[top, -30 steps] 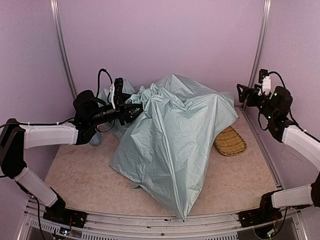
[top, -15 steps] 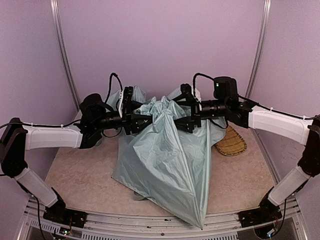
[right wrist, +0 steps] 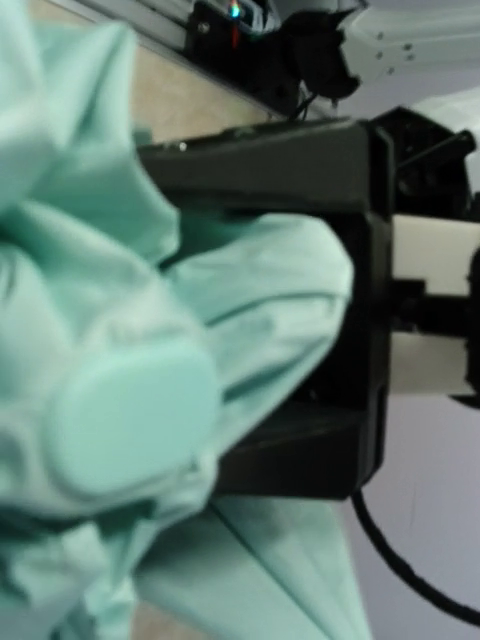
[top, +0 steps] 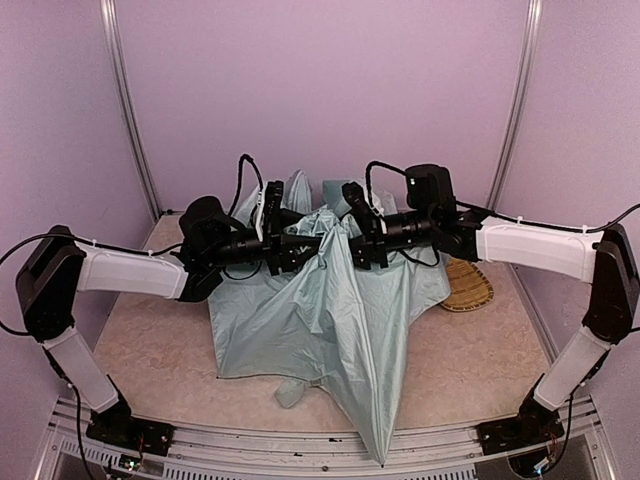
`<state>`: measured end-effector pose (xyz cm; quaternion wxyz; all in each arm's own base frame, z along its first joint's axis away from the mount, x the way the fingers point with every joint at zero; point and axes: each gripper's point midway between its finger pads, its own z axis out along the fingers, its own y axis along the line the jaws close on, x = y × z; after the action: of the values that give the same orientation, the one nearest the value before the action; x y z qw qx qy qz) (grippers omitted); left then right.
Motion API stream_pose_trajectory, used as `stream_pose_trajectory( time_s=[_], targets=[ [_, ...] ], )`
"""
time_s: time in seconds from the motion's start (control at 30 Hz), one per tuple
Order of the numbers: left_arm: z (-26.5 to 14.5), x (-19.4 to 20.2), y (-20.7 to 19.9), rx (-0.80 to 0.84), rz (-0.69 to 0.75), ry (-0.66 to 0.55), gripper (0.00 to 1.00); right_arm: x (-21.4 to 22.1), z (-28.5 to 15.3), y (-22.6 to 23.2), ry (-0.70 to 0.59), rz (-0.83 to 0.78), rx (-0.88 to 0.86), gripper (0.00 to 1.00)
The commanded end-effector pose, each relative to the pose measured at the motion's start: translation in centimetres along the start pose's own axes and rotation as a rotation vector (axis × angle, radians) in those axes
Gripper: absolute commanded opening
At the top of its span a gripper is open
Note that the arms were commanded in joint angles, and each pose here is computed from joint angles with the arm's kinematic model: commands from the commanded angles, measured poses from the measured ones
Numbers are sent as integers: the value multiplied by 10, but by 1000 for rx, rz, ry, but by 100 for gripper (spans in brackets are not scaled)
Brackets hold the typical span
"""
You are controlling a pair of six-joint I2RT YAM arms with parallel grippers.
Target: Put away the umbrella
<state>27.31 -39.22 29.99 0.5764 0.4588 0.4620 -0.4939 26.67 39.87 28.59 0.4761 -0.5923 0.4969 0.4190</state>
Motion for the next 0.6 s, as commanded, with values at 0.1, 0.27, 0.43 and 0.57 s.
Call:
stream_pose_trajectory(
  time_s=[0.1, 0.27, 0.43, 0.57],
  targets=[
    [10, 6, 37, -147, -38, 12, 26, 15, -11, -5, 20, 25, 69, 40],
    [-4, 29, 62, -245, -102, 77, 53, 53, -24, -14, 61, 126, 136, 29],
    [-15, 43, 69, -302, -66, 177, 79, 78, -37, -22, 67, 208, 175, 21],
    [-23, 43, 70, -333, -15, 230, 98, 87, -45, -27, 52, 242, 197, 20]
  ],
)
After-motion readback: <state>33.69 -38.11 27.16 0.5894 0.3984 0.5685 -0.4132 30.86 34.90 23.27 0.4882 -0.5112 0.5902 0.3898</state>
